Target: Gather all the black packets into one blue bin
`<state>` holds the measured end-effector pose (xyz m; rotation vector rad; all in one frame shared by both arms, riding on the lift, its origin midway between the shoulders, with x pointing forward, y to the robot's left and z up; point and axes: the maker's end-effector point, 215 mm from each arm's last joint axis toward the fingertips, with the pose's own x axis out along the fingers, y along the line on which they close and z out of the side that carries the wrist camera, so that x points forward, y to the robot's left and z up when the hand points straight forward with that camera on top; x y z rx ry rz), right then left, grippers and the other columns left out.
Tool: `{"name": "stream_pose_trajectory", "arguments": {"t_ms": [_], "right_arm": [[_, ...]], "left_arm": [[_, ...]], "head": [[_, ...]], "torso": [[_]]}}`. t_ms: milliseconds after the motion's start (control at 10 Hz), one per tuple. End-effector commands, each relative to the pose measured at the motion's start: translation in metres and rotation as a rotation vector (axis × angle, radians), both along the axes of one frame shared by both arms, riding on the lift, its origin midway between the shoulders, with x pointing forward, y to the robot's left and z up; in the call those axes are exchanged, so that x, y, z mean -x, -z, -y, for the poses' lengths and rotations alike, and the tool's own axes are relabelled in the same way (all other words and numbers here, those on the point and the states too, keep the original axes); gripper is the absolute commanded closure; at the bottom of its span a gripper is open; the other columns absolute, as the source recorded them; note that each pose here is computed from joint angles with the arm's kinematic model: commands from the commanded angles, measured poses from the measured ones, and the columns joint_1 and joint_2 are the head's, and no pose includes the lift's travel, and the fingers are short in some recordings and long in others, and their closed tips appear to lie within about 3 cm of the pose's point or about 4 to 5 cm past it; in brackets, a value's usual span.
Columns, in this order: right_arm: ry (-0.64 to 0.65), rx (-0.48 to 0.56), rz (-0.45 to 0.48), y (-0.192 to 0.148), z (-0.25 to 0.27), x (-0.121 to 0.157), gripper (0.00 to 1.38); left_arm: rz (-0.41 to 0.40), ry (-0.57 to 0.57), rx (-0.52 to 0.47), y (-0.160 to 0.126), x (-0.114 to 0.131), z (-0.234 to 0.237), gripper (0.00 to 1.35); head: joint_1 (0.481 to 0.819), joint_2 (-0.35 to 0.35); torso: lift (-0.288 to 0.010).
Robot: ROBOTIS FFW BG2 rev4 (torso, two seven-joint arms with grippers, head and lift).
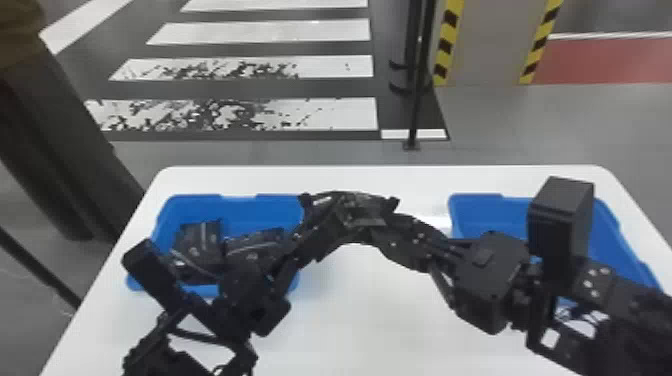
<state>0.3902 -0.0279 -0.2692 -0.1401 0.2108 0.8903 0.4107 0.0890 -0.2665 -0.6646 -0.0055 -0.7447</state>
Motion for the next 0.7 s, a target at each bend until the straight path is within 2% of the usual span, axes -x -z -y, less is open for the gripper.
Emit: {"name": "stream_pose_trajectory", "arguments": {"t_ms": [0, 100, 200, 300, 500, 600], "right_arm": [[-0.023, -0.083, -0.012, -0.002, -0.007, 0.007, 0.6], [-0.008, -0.146, -0.015, -0.007, 0.0, 0.011, 0.11], [0.023, -0.185, -0.007, -0.01, 0.015, 0.013, 0.06], [0.069, -0.207, -0.022, -0.003, 0.035, 0.016, 0.15], [0.18, -0.202, -0.11, 0.034, 0.082, 0.027, 0.2], [0.214, -0.202, -0.151, 0.052, 0.097, 0.037, 0.2]], "left_arm": [[0.027, -0.051, -0.012, -0.004, -0.007, -0.017, 1.21], [0.041, -0.104, -0.05, -0.002, -0.014, -0.039, 1.21], [0.041, -0.16, -0.082, 0.002, -0.018, -0.066, 1.21], [0.04, -0.223, -0.141, 0.008, -0.021, -0.098, 1.21], [0.024, -0.367, -0.309, 0.026, -0.027, -0.176, 1.21], [0.002, -0.434, -0.433, 0.039, -0.03, -0.219, 1.21]], "head": [[0.695, 0.082], [0.695, 0.101], [0.695, 0.125], [0.695, 0.137], [0.695, 0.174], [0.695, 0.196]], "torso": [[-0.11], [-0.11], [-0.11], [-0.11], [-0.11], [-0.11]]}}
